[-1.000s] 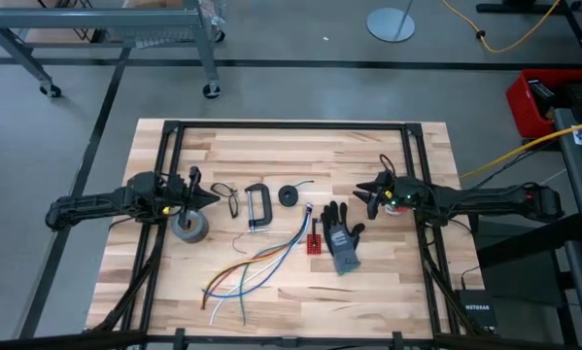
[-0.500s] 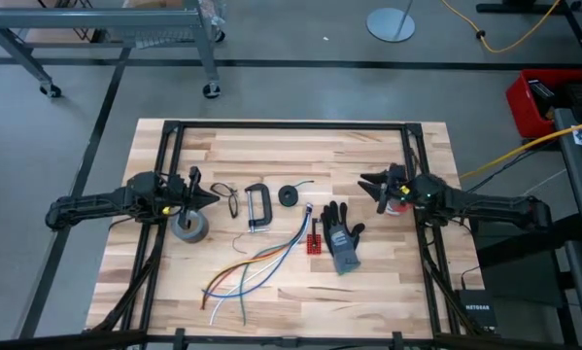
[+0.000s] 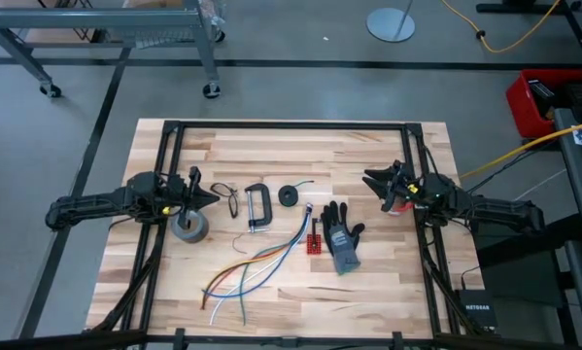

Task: Coil cords
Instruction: Return to Home Position

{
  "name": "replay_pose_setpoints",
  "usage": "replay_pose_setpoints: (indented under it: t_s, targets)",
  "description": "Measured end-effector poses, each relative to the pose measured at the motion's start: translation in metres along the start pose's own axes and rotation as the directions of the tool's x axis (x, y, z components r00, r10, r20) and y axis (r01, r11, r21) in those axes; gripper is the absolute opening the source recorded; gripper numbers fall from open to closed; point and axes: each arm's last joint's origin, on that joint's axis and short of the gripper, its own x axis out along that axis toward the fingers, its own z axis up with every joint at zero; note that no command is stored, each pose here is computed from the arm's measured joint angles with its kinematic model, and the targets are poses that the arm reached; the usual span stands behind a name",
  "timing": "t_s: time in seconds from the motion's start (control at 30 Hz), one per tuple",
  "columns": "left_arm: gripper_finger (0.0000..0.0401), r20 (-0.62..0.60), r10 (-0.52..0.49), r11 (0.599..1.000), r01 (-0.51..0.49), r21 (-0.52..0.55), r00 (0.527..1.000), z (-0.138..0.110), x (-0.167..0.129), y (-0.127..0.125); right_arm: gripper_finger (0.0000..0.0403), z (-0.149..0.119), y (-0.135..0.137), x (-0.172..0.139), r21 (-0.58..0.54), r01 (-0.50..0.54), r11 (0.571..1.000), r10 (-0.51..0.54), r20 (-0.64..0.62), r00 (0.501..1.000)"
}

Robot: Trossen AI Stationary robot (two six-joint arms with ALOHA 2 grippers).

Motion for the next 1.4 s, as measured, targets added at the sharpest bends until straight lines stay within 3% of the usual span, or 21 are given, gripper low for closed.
replay_pose_setpoints:
  t_s: [0.73, 1.4]
  targets:
    - [0.0004, 0.000, 0.000, 1.000, 0.000, 0.000, 1.000, 0.000, 0.000, 0.000, 0.0156, 0.011, 0.002, -0.009, 0.020, -0.047, 0.999, 0.045, 0.122, 0.992]
    - [0.0004, 0.000, 0.000, 1.000, 0.000, 0.000, 1.000, 0.000, 0.000, 0.000, 0.0156, 0.011, 0.002, -0.009, 0.020, -0.049, 0.999, 0.046, 0.123, 0.991]
